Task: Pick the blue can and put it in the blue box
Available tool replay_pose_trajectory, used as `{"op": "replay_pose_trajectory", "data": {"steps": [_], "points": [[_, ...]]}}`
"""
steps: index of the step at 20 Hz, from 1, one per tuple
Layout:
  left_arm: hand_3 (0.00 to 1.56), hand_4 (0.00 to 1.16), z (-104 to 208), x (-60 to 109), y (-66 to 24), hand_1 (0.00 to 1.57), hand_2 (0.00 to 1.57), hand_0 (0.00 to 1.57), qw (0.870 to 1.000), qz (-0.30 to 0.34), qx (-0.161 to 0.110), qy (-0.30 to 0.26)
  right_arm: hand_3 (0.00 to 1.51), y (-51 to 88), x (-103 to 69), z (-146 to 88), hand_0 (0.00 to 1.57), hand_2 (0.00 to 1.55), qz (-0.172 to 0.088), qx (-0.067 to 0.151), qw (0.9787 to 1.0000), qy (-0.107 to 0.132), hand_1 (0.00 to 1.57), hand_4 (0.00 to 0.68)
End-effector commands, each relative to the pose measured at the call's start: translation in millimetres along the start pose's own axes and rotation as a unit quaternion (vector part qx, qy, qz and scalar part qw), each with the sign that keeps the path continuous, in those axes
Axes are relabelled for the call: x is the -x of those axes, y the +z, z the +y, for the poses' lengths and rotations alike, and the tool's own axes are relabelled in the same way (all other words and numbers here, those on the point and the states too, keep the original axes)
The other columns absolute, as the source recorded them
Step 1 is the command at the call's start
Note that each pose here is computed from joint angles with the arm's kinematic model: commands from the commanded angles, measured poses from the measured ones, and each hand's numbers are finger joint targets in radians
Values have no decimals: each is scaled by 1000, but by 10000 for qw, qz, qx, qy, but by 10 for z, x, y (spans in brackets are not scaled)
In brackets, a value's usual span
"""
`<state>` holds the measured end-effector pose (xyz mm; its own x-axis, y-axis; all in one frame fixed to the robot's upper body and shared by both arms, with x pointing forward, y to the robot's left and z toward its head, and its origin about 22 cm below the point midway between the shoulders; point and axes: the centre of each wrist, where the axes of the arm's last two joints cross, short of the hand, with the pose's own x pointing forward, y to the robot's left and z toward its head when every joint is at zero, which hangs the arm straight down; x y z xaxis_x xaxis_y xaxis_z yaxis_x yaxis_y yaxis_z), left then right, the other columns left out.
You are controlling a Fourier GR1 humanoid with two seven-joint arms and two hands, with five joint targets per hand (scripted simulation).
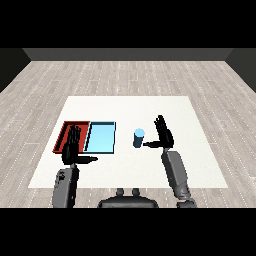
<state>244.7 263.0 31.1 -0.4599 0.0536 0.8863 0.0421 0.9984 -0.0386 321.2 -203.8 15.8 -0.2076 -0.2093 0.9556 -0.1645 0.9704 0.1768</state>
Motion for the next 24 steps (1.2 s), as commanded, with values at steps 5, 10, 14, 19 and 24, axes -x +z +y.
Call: {"op": "replay_pose_trajectory", "data": {"steps": [5,10,14,19,24], "points": [[0,0,101,50,4,0,0,0,10000,-3,7,-37,0,11,285,231,0,0,110,42,9996,-261,0,0],[0,0,159,16,-2,0,0,0,9999,-19,-43,111,0,10,530,213,0,0,341,208,9984,-410,0,0],[0,0,-89,-34,76,0,0,0,10000,10,-17,49,0,66,623,254,0,0,273,245,9978,-554,0,0],[0,0,-91,-144,31,0,0,0,10000,-53,-64,-51,0,-25,765,197,0,0,379,235,9967,-683,0,0],[0,0,-7,82,5,0,0,0,10000,-9,-34,58,0,-182,802,408,0,0,399,235,9968,-647,0,0]]}}
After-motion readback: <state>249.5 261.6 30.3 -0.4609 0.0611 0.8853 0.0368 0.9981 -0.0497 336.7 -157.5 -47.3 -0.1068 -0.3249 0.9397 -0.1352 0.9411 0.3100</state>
